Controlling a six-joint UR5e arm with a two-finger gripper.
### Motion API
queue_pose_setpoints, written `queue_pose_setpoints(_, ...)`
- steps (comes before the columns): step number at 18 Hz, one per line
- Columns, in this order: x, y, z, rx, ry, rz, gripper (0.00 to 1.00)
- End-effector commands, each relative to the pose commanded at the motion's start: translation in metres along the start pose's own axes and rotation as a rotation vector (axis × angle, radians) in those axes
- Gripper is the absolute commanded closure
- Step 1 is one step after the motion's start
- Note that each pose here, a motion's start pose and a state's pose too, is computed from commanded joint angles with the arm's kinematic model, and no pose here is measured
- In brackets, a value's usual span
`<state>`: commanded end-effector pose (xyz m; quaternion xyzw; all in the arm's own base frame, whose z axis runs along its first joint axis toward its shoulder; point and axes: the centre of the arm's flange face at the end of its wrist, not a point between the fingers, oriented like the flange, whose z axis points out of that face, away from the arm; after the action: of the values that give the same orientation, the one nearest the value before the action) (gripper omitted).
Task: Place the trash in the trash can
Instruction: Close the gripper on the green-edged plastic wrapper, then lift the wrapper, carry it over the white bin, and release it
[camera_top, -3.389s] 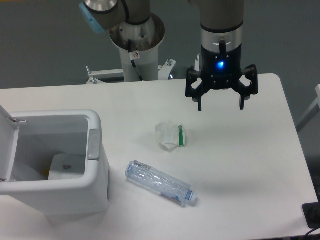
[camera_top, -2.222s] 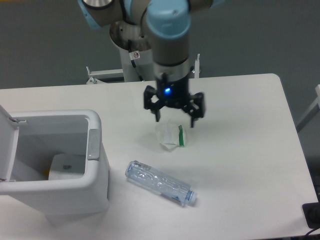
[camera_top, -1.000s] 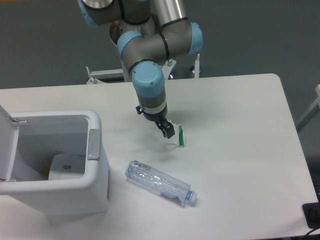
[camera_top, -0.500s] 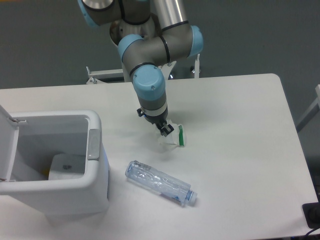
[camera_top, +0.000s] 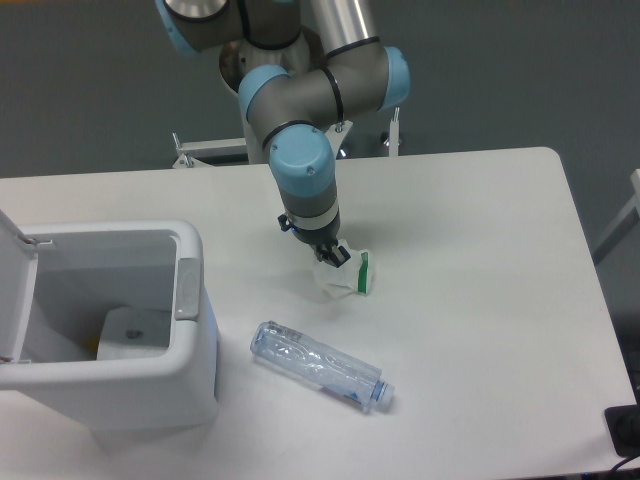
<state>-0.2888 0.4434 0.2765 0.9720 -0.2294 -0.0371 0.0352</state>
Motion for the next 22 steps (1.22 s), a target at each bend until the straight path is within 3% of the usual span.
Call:
queue_pose_setpoints(3,-0.018,0.011,-0.064,0.106,-0.023,-0.124,1.00)
queue_pose_setpoints(8,-0.059,0.013,-0.163,0.457,-0.032,-0.486,1.00)
queue_pose_setpoints(9,-0.067,0.010,-0.193,0.545,-0.018,-0.610,1.00)
queue_pose_setpoints(12,-0.080,0.001,-0.245,0.667,-0.020,-0.821,1.00)
queue_pose_setpoints(15,-0.069,-0.007,-0.280,0.730,-0.035,-0.888,1.00)
queue_pose_setpoints(18,-0.046,-0.043,-0.312,0.798,0.001,-0.923,1.00)
queue_pose_setpoints(22,-0.007,-0.102,-0.323,0.899,0.063,-0.844,1.00)
